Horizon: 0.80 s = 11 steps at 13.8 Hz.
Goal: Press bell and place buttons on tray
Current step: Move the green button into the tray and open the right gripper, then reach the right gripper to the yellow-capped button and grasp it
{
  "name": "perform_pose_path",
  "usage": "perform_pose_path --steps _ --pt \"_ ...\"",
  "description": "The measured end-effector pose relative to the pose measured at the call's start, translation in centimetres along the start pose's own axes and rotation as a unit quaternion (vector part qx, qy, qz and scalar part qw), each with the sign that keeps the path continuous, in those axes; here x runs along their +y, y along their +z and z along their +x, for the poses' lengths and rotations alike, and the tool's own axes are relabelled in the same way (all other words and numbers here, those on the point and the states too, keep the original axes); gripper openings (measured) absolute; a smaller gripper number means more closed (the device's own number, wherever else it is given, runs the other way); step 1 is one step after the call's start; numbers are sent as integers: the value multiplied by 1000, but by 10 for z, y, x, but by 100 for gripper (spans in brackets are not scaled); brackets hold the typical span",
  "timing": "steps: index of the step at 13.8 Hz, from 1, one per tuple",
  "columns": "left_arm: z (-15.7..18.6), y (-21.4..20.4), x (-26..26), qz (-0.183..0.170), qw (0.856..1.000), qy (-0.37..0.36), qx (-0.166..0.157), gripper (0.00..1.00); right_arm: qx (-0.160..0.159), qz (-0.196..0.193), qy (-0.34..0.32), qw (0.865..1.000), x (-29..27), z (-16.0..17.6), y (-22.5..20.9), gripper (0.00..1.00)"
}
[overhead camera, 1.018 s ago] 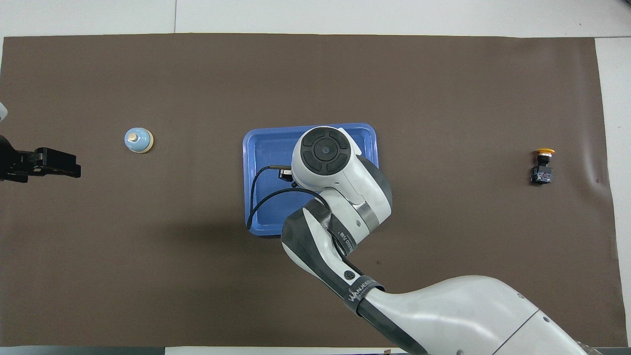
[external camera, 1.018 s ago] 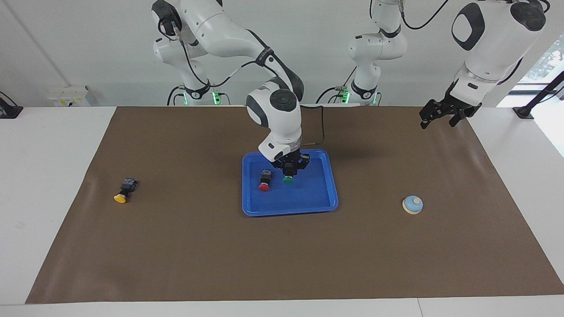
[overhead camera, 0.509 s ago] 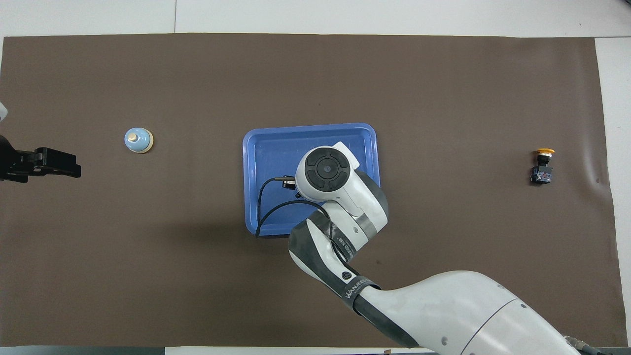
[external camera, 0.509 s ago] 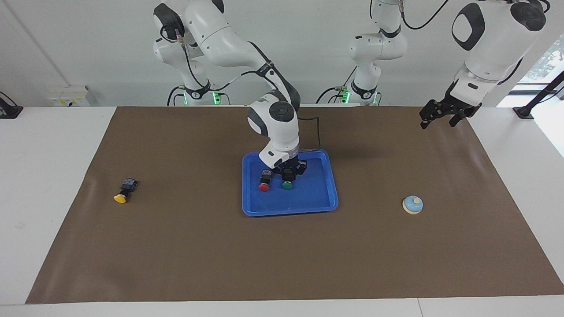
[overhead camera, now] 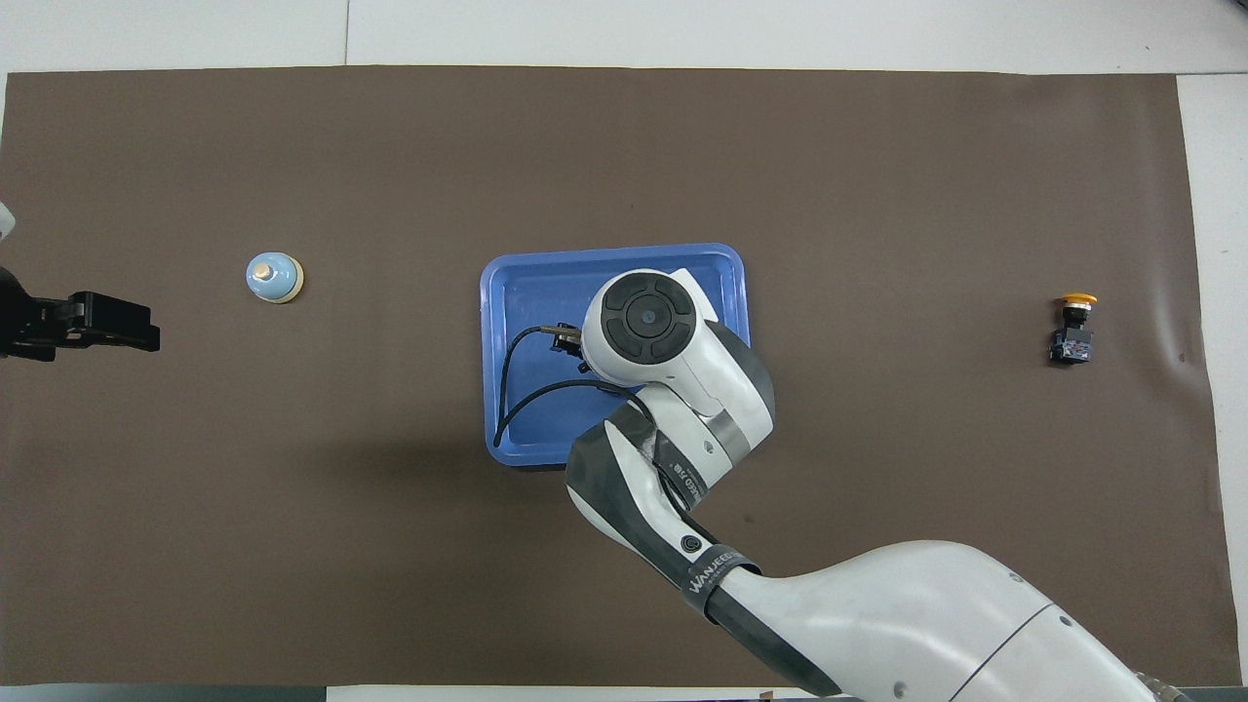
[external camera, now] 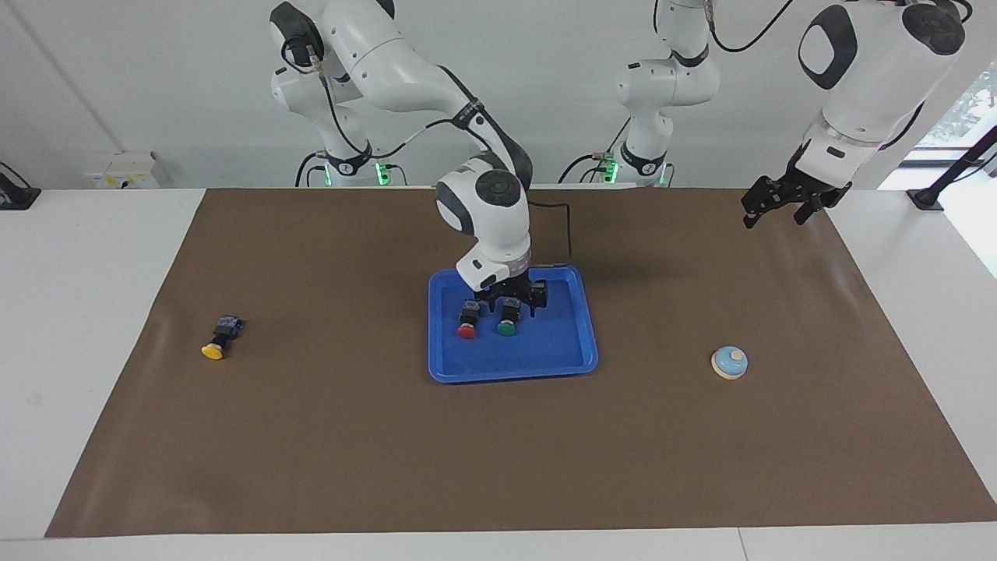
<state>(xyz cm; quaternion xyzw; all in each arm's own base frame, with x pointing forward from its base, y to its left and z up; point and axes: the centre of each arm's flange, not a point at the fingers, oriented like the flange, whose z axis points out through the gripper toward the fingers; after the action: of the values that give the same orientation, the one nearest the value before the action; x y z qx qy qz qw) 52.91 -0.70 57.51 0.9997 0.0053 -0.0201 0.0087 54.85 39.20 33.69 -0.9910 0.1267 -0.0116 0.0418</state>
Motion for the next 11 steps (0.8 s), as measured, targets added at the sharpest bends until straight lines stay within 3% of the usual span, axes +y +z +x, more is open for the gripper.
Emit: perform_pose_path --steps 6,11 --pt "0 0 0 0 1000 0 0 100 13 -32 34 999 104 81 -123 100" --pt "0 0 0 0 1000 0 0 100 4 -50 -11 999 248 153 -153 100"
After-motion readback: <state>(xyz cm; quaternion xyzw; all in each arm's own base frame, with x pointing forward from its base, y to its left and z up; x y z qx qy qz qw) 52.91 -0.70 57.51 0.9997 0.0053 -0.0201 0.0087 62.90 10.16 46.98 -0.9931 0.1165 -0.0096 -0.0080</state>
